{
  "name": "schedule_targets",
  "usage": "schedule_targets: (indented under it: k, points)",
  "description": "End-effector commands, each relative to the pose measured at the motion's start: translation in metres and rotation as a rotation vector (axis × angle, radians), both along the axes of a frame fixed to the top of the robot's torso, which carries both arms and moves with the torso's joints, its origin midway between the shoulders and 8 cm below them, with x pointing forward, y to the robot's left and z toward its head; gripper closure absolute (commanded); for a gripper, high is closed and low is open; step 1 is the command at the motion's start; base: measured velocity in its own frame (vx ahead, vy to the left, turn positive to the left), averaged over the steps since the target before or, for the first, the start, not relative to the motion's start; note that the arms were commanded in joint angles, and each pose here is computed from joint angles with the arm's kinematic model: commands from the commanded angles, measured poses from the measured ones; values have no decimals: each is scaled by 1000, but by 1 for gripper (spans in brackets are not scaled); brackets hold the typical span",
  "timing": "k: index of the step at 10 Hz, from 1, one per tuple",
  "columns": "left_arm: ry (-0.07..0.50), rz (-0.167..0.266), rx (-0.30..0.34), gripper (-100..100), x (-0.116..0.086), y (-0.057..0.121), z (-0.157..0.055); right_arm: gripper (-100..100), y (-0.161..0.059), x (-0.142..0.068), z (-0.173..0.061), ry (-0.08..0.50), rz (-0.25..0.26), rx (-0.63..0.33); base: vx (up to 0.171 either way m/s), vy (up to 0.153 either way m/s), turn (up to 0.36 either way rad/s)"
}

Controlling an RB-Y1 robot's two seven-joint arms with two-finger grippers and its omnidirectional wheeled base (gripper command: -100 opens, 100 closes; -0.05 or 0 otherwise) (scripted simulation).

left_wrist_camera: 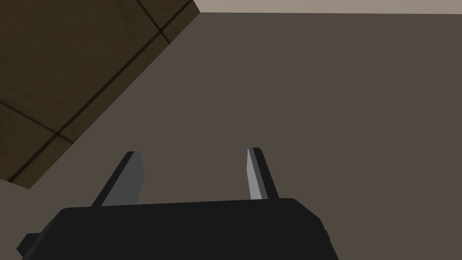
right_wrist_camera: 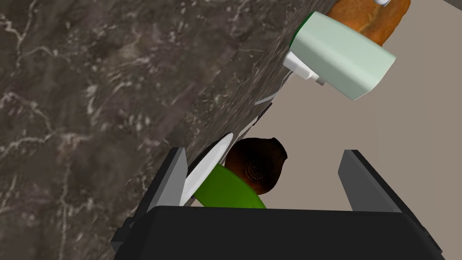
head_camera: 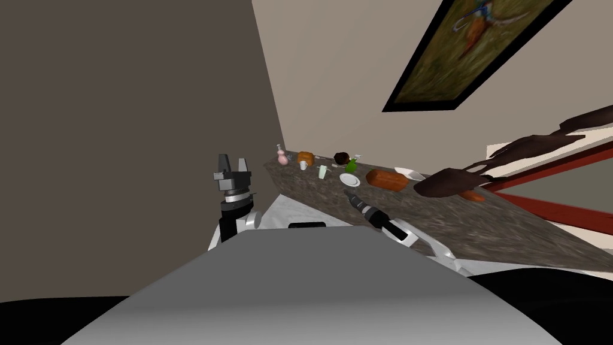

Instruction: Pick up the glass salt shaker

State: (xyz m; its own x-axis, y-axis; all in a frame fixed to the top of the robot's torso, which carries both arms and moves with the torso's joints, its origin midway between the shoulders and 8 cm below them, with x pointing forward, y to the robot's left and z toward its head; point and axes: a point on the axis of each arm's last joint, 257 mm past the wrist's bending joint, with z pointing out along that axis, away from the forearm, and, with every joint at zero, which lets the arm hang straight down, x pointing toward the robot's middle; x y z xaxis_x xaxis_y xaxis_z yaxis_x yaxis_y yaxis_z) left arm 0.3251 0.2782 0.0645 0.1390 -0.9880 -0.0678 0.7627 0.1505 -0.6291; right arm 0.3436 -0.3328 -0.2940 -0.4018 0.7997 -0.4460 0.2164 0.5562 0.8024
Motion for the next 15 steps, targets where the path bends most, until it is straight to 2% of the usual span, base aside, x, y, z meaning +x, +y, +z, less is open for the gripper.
schedule_targets:
  k: [1, 2, 4, 5, 6, 7, 9, 10, 11, 12, 13, 14, 15]
  points:
    - [0, 0, 0, 0, 0, 0, 0, -100, -12, -3, -6, 33, 5, -32, 2, 28, 15]
    - [0, 0, 0, 0, 0, 0, 0, -100, -26, -11, -21, 86, -14, -50, 15, 45, 38]
    - [0, 0, 0, 0, 0, 0, 0, -100, -33, -11, -19, 94, 9, -88, 10, 28, 6]
    - [0, 0, 0, 0, 0, 0, 0, -100, -49, -18, -31, 144, -7, -116, 24, 47, 51]
    - [0, 0, 0, 0, 0, 0, 0, -100, -53, -18, -29, 148, 5, -137, 25, 40, 21]
    - [0, 0, 0, 0, 0, 0, 0, -100, -69, -25, -40, 193, -18, -154, 34, 45, 56]
    - [0, 0, 0, 0, 0, 0, 0, -100, -76, -24, -37, 199, 2, -191, 28, 33, 12]
    - [0, 0, 0, 0, 0, 0, 0, -100, -94, -30, -44, 241, -18, -216, 40, 38, 76]
    - [0, 0, 0, 0, 0, 0, 0, -100, -98, -30, -42, 244, -7, -237, 43, 41, 36]
    - [0, 0, 0, 0, 0, 0, 0, -100, -115, -35, -48, 281, -29, -259, 60, 70, 73]
    - [0, 0, 0, 0, 0, 0, 0, -100, -121, -34, -44, 285, -17, -285, 61, 61, 38]
    - [0, 0, 0, 0, 0, 0, 0, -100, -138, -39, -49, 318, -41, -304, 78, 66, 85]
    - [0, 0, 0, 0, 0, 0, 0, -100, -143, -38, -44, 321, -29, -329, 70, 63, 49]
